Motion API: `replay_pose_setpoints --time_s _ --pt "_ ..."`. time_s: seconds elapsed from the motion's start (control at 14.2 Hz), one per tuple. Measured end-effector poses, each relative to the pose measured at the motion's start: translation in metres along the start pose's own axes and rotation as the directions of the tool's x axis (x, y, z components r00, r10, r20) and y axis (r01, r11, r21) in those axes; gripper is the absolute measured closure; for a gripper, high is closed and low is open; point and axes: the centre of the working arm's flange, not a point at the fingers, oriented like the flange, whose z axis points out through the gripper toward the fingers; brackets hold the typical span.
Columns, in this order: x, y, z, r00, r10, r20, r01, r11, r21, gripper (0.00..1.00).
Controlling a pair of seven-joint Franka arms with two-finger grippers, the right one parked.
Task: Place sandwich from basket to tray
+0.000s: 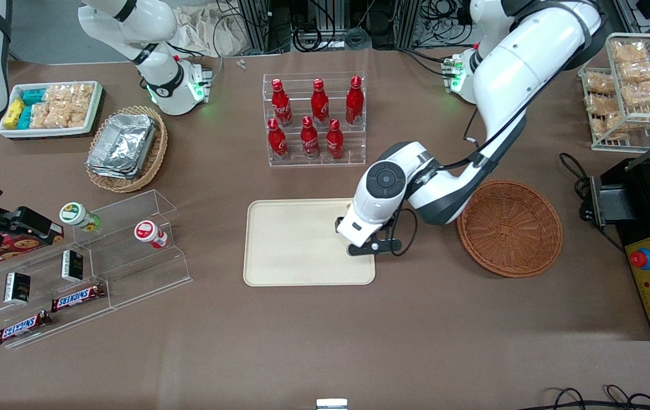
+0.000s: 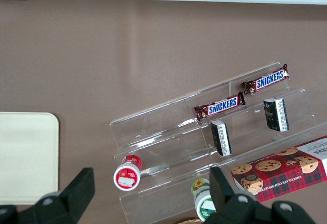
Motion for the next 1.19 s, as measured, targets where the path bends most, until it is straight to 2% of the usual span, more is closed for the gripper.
replay_pose_setpoints --time_s 0.07,0.14,0.21,0.35,0.42,0.63,0.84,1.05,1.19 --pt "0.009 -0.008 -0.030 0.999 -0.020 -0.027 0.020 1.000 0.015 0.00" --pt "0.017 -0.018 -0.063 0.997 -0.041 -0.064 0.042 0.999 0.015 0.00" --pt "0.022 -0.027 -0.095 0.993 -0.063 -0.097 0.063 0.998 0.003 0.00" --pt "0.023 -0.046 -0.143 0.987 -0.097 -0.132 0.095 0.995 -0.015 0.00" --pt "0.022 -0.055 -0.158 0.987 -0.093 -0.130 0.093 0.996 -0.006 0.00" --pt "0.019 -0.088 -0.187 0.997 -0.024 -0.067 0.026 0.999 0.036 0.00" --pt "0.036 -0.132 -0.205 0.999 0.018 -0.041 -0.016 0.999 0.041 0.00" --pt "0.049 -0.178 -0.219 0.995 0.100 -0.010 -0.099 0.993 0.067 0.00" --pt "0.059 -0.217 -0.234 0.989 0.151 0.002 -0.151 0.987 0.053 0.00"
